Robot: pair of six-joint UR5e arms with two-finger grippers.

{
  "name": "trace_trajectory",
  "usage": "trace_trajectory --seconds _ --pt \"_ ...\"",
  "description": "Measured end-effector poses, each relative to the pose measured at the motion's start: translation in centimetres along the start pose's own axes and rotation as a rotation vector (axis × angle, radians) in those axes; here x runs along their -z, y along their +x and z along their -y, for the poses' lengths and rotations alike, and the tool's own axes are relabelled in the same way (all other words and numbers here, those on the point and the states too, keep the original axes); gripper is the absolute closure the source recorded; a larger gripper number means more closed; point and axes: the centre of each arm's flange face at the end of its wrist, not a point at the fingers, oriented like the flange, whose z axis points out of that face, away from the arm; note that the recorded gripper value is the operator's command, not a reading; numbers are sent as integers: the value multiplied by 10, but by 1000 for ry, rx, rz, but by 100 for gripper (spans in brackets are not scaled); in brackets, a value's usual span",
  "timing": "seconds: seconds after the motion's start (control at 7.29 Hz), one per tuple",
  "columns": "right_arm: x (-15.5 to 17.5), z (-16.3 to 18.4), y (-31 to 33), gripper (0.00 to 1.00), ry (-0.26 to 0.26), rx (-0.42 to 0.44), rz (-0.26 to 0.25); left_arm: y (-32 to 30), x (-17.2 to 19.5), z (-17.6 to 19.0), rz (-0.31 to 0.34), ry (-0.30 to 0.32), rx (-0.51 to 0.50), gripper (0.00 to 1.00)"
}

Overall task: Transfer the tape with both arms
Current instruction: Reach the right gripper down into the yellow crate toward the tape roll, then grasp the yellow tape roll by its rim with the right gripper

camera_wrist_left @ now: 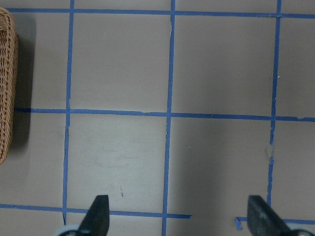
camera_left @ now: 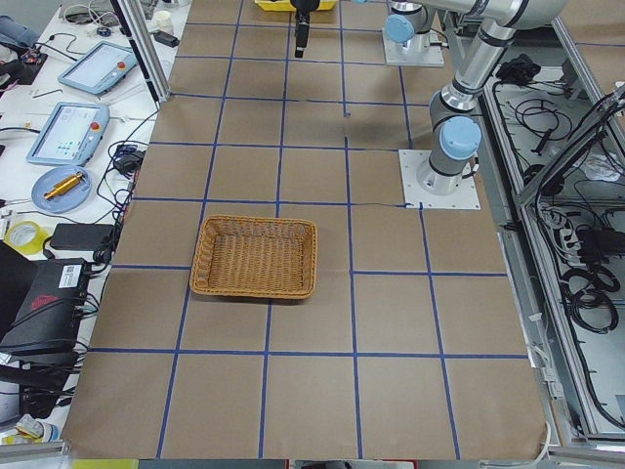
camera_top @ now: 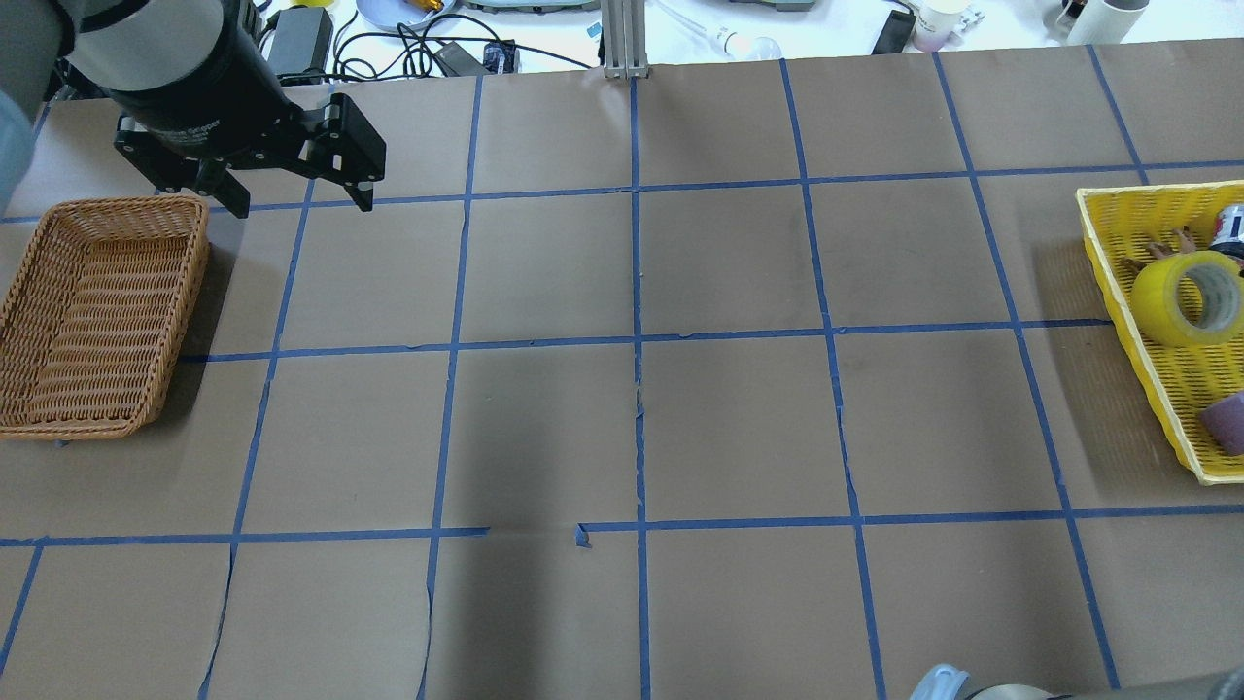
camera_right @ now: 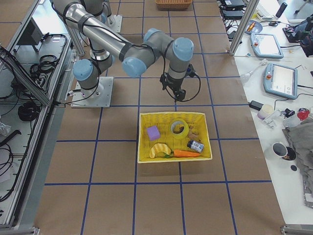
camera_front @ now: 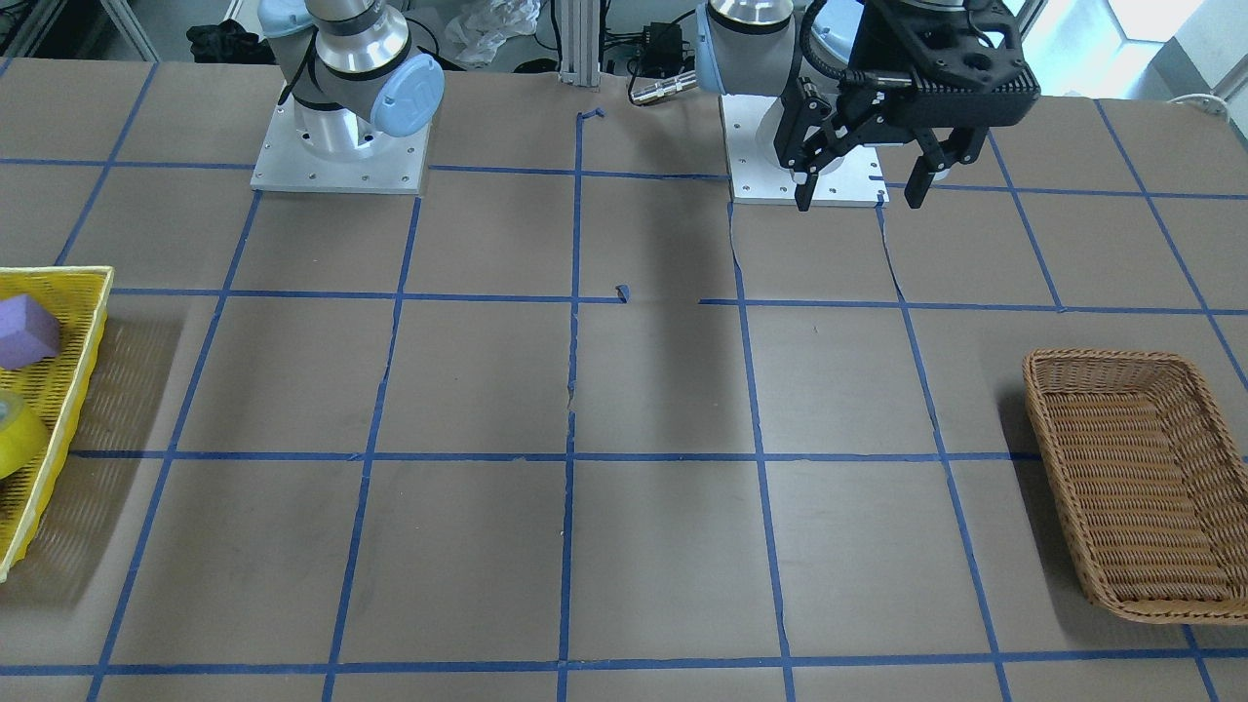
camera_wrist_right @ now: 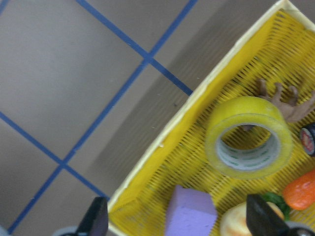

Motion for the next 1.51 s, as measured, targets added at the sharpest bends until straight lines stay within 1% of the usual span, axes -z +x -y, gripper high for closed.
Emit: trace_trajectory --seconds 0.14,0.27,0.41,0.55,0.69,0.82,0.96,1.23,1.37,1.51 --pt "-33 -11 39 0 7 11 -68 0 0 0 1 -1 -1 0" --pt "-55 -16 62 0 14 39 -114 0 0 -1 1 -1 -2 0" --pt "-68 -17 72 0 21 67 -129 0 0 -1 2 -1 -2 0" --pt "-79 -15 78 0 37 79 -131 0 0 -1 2 -1 -2 0" --pt "-93 -11 83 0 73 86 -131 0 0 -1 1 -1 -1 0" --pt "-109 -7 89 0 99 90 -120 0 0 -1 1 -1 -1 0" --pt "-124 -6 92 0 106 92 -106 0 0 -1 0 -2 -1 0" --pt "-138 -6 95 0 101 93 -91 0 -2 -2 1 -4 -1 0" --pt "-143 -6 96 5 100 94 -82 0 -2 -2 1 -5 -1 0" --pt "-148 -5 96 24 102 99 -74 0 -2 -2 1 -4 -1 0"
